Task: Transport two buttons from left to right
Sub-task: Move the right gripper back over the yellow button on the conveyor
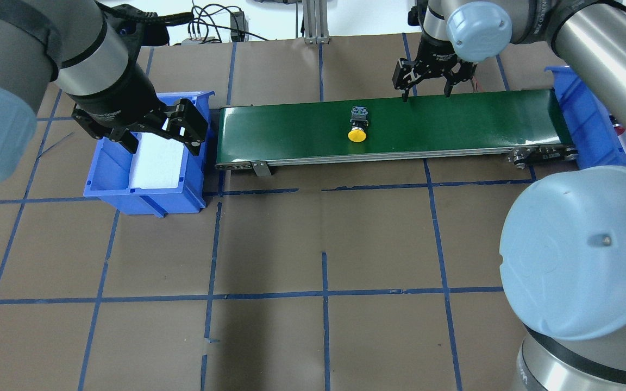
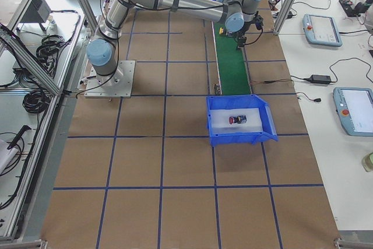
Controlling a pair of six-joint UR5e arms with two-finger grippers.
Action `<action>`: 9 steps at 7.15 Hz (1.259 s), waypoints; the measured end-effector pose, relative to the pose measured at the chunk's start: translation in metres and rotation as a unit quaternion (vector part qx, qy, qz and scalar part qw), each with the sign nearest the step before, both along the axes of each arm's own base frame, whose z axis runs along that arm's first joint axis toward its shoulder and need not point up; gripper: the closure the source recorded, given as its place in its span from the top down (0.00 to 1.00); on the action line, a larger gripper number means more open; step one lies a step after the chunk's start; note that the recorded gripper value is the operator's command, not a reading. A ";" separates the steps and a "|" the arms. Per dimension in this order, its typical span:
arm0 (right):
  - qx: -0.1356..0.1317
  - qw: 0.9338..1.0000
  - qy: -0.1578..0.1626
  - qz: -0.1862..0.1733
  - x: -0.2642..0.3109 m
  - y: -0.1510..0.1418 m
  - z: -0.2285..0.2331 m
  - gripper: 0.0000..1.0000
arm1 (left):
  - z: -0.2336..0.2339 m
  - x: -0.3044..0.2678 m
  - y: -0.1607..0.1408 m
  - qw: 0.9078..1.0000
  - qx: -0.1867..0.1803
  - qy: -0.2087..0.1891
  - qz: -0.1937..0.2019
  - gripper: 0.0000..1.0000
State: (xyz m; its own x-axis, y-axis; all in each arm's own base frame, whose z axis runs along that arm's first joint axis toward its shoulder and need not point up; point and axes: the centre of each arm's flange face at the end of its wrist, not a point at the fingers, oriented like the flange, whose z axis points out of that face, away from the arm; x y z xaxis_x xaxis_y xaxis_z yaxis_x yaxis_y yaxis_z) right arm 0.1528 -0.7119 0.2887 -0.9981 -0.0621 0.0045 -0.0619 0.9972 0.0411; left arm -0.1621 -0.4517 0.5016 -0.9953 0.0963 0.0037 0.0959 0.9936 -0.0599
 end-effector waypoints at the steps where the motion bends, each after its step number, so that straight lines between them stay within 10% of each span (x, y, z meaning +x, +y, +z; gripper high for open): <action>1: -0.006 1.000 -0.001 -0.007 0.011 0.000 -0.008 1.00 | 0.000 0.000 0.000 1.000 0.000 0.000 0.000 1.00; 9: -0.015 0.999 -0.001 -0.040 0.041 0.002 -0.017 1.00 | -0.001 0.000 0.000 1.000 0.001 -0.001 0.000 1.00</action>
